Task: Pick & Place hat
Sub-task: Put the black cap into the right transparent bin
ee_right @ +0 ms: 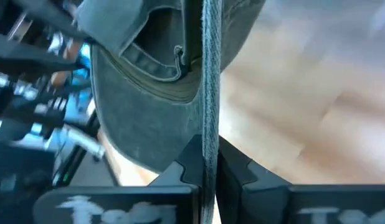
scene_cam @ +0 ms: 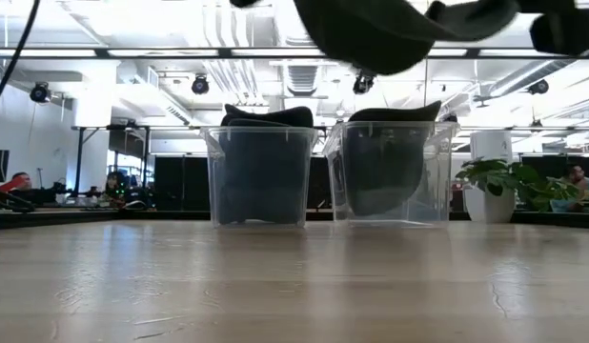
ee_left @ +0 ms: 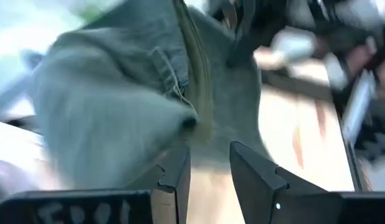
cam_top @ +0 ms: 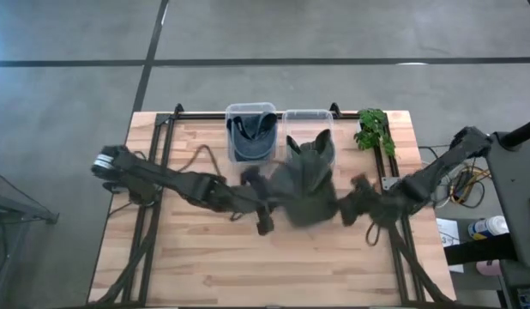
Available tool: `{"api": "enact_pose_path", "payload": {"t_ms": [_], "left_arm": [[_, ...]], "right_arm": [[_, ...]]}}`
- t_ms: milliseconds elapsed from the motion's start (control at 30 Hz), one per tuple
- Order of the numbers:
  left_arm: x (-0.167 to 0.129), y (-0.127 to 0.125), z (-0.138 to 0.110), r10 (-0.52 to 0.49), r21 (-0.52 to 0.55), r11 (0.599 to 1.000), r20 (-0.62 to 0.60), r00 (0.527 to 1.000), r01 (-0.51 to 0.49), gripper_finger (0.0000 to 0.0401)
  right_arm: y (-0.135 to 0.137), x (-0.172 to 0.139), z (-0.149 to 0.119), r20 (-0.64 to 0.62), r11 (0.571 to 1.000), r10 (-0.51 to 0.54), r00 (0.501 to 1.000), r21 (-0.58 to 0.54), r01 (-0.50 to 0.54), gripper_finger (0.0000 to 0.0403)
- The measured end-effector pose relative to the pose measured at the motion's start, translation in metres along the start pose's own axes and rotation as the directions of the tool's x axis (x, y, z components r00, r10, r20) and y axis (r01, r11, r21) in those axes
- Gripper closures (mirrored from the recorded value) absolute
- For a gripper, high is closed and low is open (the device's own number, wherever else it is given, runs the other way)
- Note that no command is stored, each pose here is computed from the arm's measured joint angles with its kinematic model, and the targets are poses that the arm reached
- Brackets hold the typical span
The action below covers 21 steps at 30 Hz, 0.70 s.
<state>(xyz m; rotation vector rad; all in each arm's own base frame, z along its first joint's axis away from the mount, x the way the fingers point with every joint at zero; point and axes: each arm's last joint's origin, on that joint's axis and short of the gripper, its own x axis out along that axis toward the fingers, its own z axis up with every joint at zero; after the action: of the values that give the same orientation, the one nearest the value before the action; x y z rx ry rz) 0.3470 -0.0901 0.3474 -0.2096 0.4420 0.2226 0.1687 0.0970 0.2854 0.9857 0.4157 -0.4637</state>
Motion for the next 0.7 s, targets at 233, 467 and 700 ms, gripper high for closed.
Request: {"api": "enact_pose_path", "payload": {"t_ms": [233, 467, 700], "left_arm": [[-0.044, 0.017, 0.032, 0.180, -0.147, 0.978, 0.221, 0.959, -0.150, 0.0295], [-0.049, 0.035, 0.044, 0.238, -0.238, 0.955, 0.263, 0.935, -0.176, 0.0295], [-0.034, 0.068, 0.050, 0.231, -0.269, 0.947, 0.202, 0.952, -0.173, 0.0295]], "right_arm": [[-0.020, -0.032, 0.079, 0.128, 0.994, -0.099, 0.987, -0.035, 0.104, 0.0389], [-0.050, -0.015, 0.131, -0.008, 0.990, -0.137, 0.991, 0.010, 0.137, 0.0389], [-0.089, 0.014, 0.182, -0.105, 0.966, -0.108, 0.989, 0.223, 0.130, 0.0390]]}}
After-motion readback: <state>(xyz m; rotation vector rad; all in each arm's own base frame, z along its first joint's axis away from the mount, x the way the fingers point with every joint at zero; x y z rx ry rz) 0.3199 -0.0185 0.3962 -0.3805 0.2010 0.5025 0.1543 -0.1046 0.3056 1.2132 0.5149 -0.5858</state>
